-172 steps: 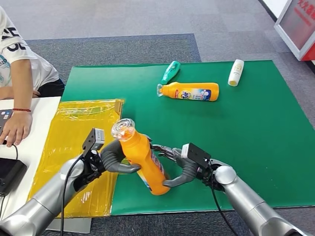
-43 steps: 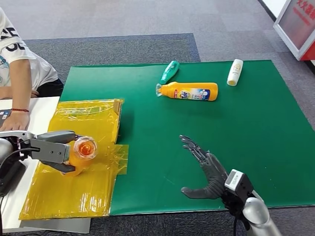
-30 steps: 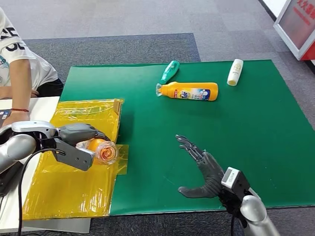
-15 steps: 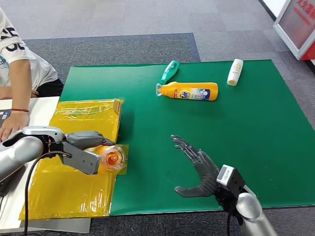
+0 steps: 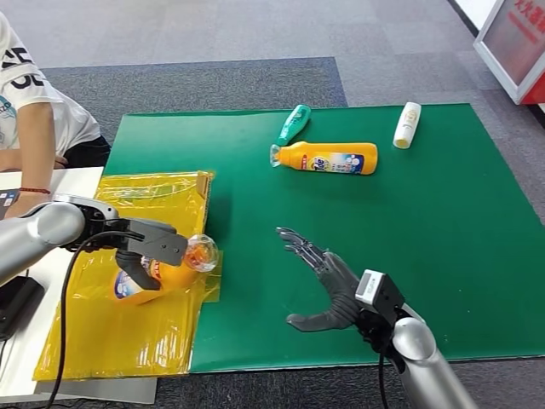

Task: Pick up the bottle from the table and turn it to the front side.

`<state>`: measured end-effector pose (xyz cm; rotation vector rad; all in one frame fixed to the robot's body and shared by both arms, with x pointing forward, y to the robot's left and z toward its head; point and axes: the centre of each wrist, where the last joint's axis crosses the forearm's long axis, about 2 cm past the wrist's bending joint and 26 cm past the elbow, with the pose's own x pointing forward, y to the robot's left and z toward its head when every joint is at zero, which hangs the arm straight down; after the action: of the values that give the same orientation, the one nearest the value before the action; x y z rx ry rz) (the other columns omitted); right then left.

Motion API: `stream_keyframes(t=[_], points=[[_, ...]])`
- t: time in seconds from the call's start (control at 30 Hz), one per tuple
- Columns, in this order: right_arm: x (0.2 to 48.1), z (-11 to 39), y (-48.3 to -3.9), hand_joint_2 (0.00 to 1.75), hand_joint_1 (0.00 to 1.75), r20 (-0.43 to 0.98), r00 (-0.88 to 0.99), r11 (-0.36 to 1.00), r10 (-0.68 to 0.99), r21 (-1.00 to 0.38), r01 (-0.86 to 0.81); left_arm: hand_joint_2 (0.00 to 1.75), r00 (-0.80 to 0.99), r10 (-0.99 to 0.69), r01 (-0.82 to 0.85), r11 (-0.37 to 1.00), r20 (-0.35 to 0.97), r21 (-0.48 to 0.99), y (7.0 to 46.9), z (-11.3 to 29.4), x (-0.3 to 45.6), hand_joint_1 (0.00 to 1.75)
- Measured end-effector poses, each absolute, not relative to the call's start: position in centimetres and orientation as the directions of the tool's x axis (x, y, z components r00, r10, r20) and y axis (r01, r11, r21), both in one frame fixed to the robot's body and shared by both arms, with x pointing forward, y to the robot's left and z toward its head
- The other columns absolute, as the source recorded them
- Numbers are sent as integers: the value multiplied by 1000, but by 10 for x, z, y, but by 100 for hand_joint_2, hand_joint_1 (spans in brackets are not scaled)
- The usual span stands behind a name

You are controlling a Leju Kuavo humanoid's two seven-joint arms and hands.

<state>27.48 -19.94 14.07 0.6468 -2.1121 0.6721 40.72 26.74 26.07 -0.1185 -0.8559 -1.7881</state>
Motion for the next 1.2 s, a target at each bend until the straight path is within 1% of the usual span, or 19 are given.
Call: stream_keyframes(t=[0.37, 0.8, 0.83, 0.93, 0.97, 1.2], points=[[274, 142, -193, 175, 0, 813, -535, 721, -229, -227, -654, 175, -477, -813, 793, -234, 334, 562, 257, 247, 411, 175], [274, 143, -192, 175, 0, 813, -534, 720, -233, -225, -656, 175, -487, -814, 791, -257, 316, 555, 252, 241, 411, 175], [274, 143, -192, 175, 0, 813, -534, 720, -233, -225, -657, 175, -489, -814, 789, -259, 314, 556, 252, 241, 411, 136], [274, 143, -192, 175, 0, 813, -534, 720, -233, -225, -657, 175, -493, -811, 788, -264, 314, 556, 251, 239, 410, 5], [274, 143, -192, 175, 0, 813, -534, 720, -233, -226, -657, 175, -493, -811, 789, -263, 317, 555, 250, 237, 410, 0], [274, 143, -192, 175, 0, 812, -536, 719, -230, -230, -656, 175, -473, -811, 799, -230, 344, 556, 251, 230, 408, 0]])
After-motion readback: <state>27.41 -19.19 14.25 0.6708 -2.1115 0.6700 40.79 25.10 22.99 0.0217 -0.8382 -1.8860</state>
